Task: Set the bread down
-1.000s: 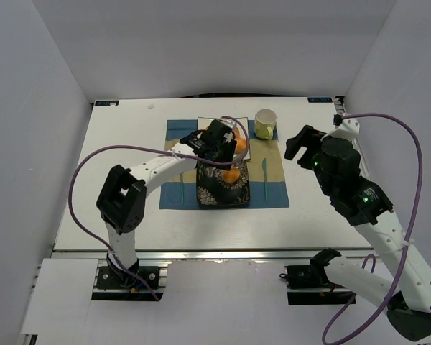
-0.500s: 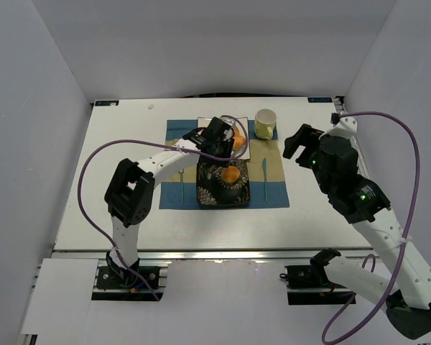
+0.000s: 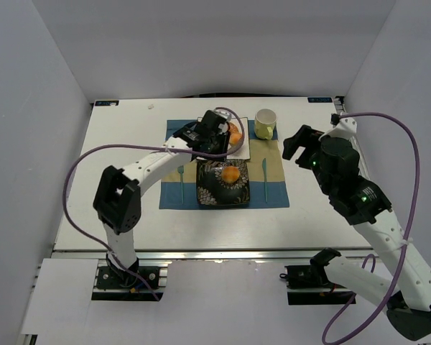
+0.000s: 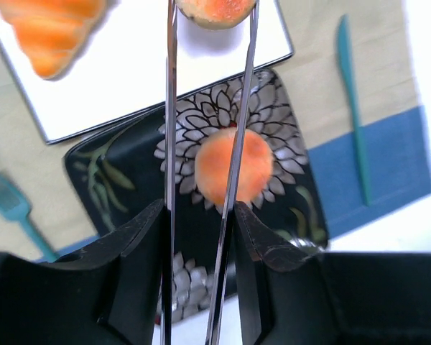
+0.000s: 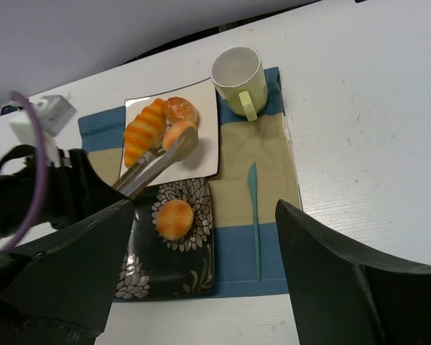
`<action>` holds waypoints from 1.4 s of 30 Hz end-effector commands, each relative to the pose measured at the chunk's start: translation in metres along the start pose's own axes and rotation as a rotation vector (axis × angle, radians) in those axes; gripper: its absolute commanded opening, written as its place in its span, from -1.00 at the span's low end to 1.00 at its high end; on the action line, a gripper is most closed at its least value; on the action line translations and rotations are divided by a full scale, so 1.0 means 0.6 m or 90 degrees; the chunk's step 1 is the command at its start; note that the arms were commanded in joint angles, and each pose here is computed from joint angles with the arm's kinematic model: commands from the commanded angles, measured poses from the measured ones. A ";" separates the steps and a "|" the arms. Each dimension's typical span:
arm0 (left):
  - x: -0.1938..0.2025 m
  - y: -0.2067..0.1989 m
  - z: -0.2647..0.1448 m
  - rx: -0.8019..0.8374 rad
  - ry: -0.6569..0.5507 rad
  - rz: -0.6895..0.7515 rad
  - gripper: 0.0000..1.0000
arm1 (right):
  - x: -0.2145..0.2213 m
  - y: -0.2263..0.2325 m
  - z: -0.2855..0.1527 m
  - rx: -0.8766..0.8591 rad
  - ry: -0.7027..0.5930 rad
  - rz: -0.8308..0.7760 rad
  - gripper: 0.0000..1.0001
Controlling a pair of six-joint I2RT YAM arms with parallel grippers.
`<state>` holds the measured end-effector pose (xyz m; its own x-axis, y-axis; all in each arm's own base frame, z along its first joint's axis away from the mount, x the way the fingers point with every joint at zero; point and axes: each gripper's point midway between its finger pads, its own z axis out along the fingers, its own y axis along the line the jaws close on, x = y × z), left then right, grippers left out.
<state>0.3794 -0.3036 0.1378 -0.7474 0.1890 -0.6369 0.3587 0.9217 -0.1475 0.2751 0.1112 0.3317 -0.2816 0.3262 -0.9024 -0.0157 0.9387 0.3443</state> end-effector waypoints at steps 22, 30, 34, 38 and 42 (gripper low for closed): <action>0.151 0.002 -0.215 0.022 -0.093 -0.109 -0.17 | 0.080 -0.033 -0.025 -0.018 0.045 0.016 0.72; 0.197 0.011 -0.216 -0.001 -0.071 -0.098 -0.17 | 0.083 -0.033 -0.022 -0.017 0.049 0.017 0.71; 0.220 0.012 -0.206 -0.005 -0.058 -0.102 -0.17 | 0.087 -0.033 -0.020 -0.016 0.052 0.016 0.71; 0.239 0.016 -0.200 -0.019 -0.050 -0.102 -0.18 | 0.090 -0.033 -0.018 -0.015 0.055 0.015 0.71; 0.249 0.015 -0.196 -0.021 -0.043 -0.099 -0.17 | 0.093 -0.032 -0.017 -0.016 0.056 0.015 0.71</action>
<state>0.1999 -0.2243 0.1186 -0.7802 0.0651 -0.6221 0.2378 0.9508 -0.1988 0.2473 0.1089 0.2725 -0.3865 0.3200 -0.8650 -0.0288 0.9332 0.3581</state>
